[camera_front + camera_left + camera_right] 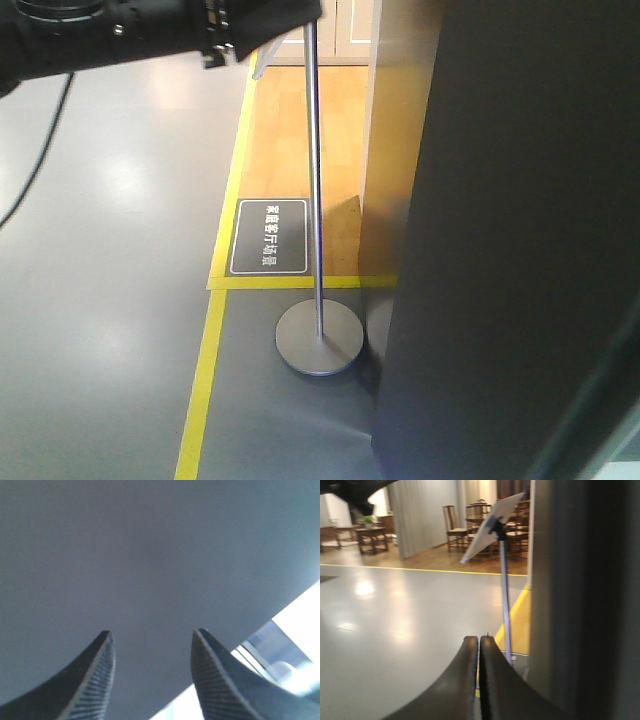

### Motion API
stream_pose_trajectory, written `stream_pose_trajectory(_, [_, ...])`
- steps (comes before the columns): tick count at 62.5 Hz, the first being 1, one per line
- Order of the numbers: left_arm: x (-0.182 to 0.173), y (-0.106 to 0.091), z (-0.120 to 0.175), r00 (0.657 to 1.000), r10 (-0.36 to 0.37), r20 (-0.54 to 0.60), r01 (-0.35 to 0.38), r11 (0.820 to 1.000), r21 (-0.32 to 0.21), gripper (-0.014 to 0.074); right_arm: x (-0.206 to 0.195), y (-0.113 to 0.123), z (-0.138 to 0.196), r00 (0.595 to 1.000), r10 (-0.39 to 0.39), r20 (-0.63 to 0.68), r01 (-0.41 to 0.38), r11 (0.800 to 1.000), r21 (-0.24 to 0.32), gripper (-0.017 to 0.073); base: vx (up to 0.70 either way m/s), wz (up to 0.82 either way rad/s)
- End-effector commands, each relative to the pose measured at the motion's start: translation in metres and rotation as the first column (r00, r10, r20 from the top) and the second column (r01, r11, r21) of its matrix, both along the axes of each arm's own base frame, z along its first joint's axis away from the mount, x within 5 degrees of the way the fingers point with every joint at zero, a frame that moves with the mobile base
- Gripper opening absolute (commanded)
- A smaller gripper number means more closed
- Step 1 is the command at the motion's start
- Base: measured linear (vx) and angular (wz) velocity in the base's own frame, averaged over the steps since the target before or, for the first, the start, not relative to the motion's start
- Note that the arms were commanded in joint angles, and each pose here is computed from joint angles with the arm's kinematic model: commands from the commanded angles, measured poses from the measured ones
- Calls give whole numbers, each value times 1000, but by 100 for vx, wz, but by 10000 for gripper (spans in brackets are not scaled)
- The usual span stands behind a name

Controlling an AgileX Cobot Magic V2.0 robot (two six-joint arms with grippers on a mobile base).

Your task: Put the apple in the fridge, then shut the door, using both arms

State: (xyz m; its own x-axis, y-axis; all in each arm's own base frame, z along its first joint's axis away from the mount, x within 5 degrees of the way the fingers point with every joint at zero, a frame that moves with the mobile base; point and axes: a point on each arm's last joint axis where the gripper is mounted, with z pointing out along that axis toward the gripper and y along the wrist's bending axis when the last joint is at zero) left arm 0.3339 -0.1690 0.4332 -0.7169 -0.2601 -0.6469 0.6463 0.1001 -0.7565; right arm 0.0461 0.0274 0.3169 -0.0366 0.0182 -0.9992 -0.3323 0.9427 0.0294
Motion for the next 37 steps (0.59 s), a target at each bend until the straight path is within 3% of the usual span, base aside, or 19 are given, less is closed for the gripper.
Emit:
stream_pose_trajectory(1, [-10, 16, 30, 996, 43, 75, -38, 997, -66, 351, 21, -6, 31, 992, -90, 90, 93, 995, -31, 43, 0, 0])
stream_pose_trajectory(12, [-2, 32, 24, 990, 103, 95, -105, 994, 9, 351, 62, -8, 67, 985, -141, 97, 149, 985, -87, 183, 0, 0])
stream_pose_trajectory(19, [2, 40, 20, 985, 130, 109, -137, 989, 59, 350, 100, -10, 87, 975, -188, 115, 202, 972, -121, 330, 0, 0])
stream_pose_trajectory(30, [8, 52, 15, 975, 179, 128, -195, 973, 126, 330, 153, -15, 98, 950, -272, 155, 290, 951, -104, 495, 0, 0])
stream_pose_trajectory(37, [12, 58, 11, 967, 212, 144, -236, 957, 171, 314, 186, -18, 96, 924, -334, 187, 357, 928, -108, 517, 0, 0])
